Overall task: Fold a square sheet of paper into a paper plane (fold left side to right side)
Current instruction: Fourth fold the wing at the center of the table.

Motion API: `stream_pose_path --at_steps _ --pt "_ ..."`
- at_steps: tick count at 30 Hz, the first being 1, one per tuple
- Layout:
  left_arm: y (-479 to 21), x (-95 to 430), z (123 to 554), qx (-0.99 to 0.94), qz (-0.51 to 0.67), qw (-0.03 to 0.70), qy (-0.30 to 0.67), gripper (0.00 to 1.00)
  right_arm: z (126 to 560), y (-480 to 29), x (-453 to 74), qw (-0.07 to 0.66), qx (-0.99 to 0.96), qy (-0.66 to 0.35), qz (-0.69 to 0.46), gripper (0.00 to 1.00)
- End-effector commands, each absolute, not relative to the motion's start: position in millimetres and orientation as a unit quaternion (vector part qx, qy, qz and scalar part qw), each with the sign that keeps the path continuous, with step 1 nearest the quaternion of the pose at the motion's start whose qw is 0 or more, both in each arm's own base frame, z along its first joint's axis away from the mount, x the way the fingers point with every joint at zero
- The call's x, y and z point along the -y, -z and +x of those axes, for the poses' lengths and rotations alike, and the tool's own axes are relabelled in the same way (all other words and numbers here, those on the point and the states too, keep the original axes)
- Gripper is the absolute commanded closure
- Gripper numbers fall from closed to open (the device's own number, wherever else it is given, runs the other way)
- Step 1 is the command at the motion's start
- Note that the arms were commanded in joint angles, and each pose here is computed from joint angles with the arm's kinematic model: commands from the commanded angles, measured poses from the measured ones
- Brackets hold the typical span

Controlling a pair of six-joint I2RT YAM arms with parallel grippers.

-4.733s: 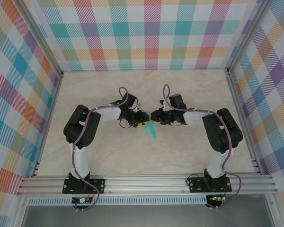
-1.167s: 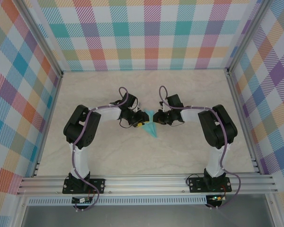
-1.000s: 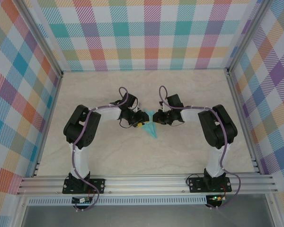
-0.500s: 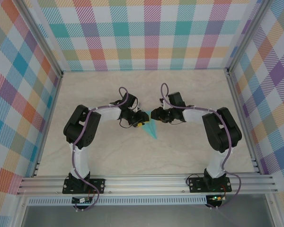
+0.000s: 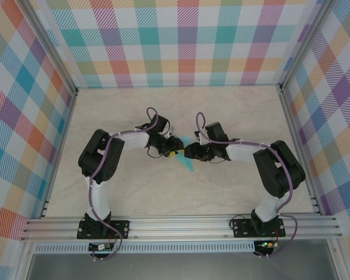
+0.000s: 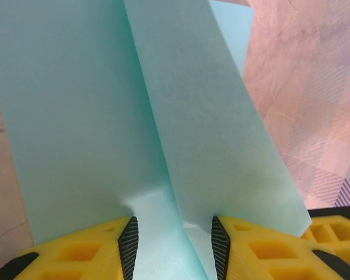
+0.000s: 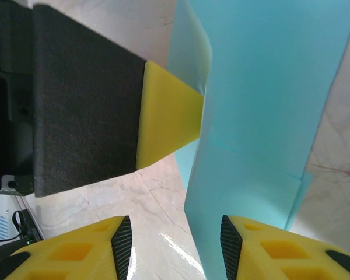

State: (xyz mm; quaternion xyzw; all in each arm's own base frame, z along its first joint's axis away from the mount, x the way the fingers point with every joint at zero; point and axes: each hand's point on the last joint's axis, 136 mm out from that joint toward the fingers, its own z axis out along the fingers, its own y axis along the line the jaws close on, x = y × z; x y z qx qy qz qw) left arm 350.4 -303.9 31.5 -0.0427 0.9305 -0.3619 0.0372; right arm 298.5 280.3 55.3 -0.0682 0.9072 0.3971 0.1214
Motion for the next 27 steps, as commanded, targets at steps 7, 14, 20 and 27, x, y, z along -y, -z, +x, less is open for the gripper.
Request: stream_pose_path --at_steps 7,14,20,27 --pt "-21.4 307.7 341.3 -0.938 -0.033 0.022 0.345 0.59 302.6 -39.2 -275.8 0.118 -0.921 -0.364 -0.070 0.62" --pt "-21.3 307.2 340.8 -0.938 -0.033 0.022 0.345 0.59 304.9 -39.4 -278.5 0.114 -0.921 -0.367 -0.071 0.72" --pt "-21.2 307.0 340.7 -0.938 -0.033 0.022 0.344 0.59 302.4 -34.3 -278.1 0.103 -0.920 -0.373 -0.067 0.77" --pt "-20.5 306.5 340.4 -0.939 -0.032 0.022 0.343 0.59 301.2 -29.4 -275.6 0.091 -0.917 -0.385 -0.054 0.79"
